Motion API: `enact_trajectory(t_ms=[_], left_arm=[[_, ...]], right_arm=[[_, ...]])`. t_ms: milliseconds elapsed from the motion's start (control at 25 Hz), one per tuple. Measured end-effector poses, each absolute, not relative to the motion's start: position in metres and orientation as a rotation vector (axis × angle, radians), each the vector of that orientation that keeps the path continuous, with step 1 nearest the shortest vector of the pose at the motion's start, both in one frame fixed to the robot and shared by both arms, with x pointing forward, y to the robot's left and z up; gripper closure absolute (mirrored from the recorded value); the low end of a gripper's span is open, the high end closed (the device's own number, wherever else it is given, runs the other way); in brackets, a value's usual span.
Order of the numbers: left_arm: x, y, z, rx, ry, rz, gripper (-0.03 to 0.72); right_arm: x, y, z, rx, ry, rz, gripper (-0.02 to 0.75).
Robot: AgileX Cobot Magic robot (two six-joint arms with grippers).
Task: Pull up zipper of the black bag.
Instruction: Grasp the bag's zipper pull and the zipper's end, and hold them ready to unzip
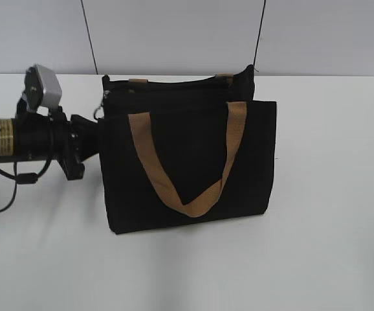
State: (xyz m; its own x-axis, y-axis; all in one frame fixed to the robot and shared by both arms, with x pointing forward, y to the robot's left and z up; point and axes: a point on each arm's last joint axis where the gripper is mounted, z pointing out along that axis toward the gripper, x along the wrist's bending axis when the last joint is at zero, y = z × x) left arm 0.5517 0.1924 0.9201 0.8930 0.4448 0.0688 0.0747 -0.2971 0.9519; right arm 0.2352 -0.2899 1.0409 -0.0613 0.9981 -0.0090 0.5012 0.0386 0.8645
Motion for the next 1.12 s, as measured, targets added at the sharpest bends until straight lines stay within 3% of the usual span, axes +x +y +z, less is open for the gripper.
enact_trajectory(t_ms=[200, 400, 880, 1120], left_arm=[[0.546, 0.202, 0.978, 1.905, 0.388, 0.646, 0.66], [0.536, 0.211, 1.014, 1.936, 0.41, 0.823, 0.66], [0.527, 0.205, 1.021, 1.923, 0.449, 0.761, 0.661], [0.526, 0.203, 1.023, 1.907, 0.463, 0.742, 0.661]], right_arm=[[0.237, -0.287, 1.057, 1.5, 1.523, 1.095, 0.146], [0.267, -0.281, 1.068, 1.549, 1.548, 1.19, 0.146], [0.39, -0.257, 1.106, 1.61, 2.034, 1.257, 0.188], [0.437, -0.198, 1.115, 1.523, 2.249, 1.29, 0.195]])
